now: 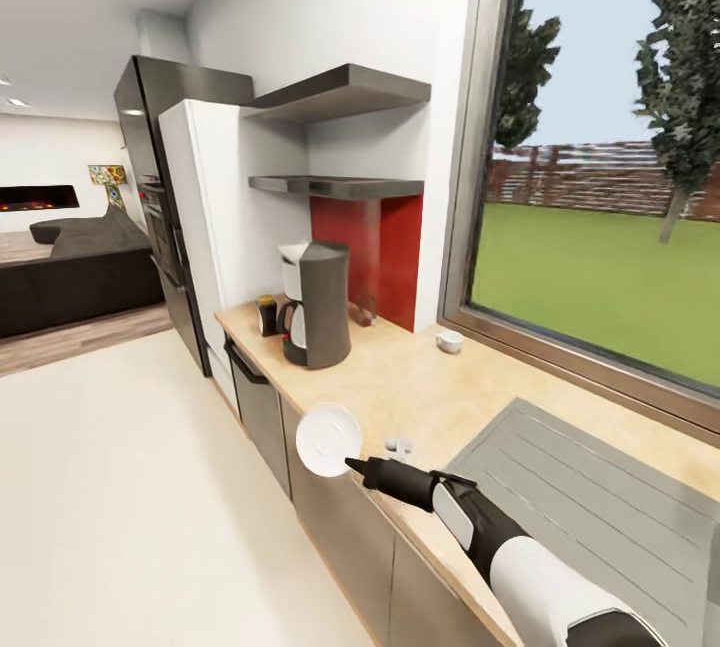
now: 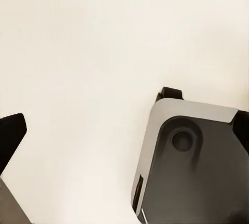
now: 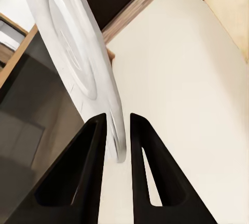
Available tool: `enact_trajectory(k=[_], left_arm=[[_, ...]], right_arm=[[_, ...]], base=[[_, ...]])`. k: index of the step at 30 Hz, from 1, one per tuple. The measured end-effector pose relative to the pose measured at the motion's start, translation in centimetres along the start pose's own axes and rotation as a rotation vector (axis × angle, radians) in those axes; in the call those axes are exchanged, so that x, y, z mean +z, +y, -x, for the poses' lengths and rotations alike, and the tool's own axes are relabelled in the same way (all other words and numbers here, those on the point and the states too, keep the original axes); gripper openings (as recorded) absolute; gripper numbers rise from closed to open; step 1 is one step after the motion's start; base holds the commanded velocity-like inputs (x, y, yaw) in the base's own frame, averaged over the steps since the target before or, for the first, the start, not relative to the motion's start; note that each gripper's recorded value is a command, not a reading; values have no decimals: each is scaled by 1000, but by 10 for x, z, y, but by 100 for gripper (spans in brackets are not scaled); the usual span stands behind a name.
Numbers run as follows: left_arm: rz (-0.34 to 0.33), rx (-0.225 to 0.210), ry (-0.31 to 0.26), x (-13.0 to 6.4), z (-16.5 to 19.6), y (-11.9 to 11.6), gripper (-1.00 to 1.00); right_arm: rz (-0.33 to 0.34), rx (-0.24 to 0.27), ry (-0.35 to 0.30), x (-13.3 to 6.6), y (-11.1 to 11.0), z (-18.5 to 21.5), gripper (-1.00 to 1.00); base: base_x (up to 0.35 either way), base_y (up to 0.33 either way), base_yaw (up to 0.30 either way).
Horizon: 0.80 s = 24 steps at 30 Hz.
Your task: Set up a coffee station on the kitchen countertop: keep the coffee maker on the countertop, move the bottle of coffee from the kitchen shelf to the counter next to the coffee maker, place a paper coffee filter on top of the coffee maker, put the saucer next to the coffee maker with the coffee cup on the saucer, and place the electric kettle next to the coffee maker.
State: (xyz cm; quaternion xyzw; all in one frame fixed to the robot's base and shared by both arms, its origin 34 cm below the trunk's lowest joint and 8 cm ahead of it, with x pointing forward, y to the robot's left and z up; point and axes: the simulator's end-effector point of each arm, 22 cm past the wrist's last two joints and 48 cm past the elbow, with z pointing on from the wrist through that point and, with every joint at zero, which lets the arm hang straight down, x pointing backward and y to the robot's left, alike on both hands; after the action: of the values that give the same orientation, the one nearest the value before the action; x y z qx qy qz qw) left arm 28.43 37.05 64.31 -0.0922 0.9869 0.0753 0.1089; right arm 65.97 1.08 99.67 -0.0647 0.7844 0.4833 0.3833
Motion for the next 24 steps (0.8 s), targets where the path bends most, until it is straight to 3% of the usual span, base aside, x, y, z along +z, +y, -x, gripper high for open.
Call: enact_trajectory(k=[15, 24], left_arm=[[-1, 1, 0, 0, -2, 0, 100], [-1, 1, 1, 0, -2, 0, 100]], right_arm=[[27, 1, -66, -2, 10, 29, -100], [13, 20, -106, -6, 10, 52, -100]], base=[[21, 16, 0], [1, 231, 0]])
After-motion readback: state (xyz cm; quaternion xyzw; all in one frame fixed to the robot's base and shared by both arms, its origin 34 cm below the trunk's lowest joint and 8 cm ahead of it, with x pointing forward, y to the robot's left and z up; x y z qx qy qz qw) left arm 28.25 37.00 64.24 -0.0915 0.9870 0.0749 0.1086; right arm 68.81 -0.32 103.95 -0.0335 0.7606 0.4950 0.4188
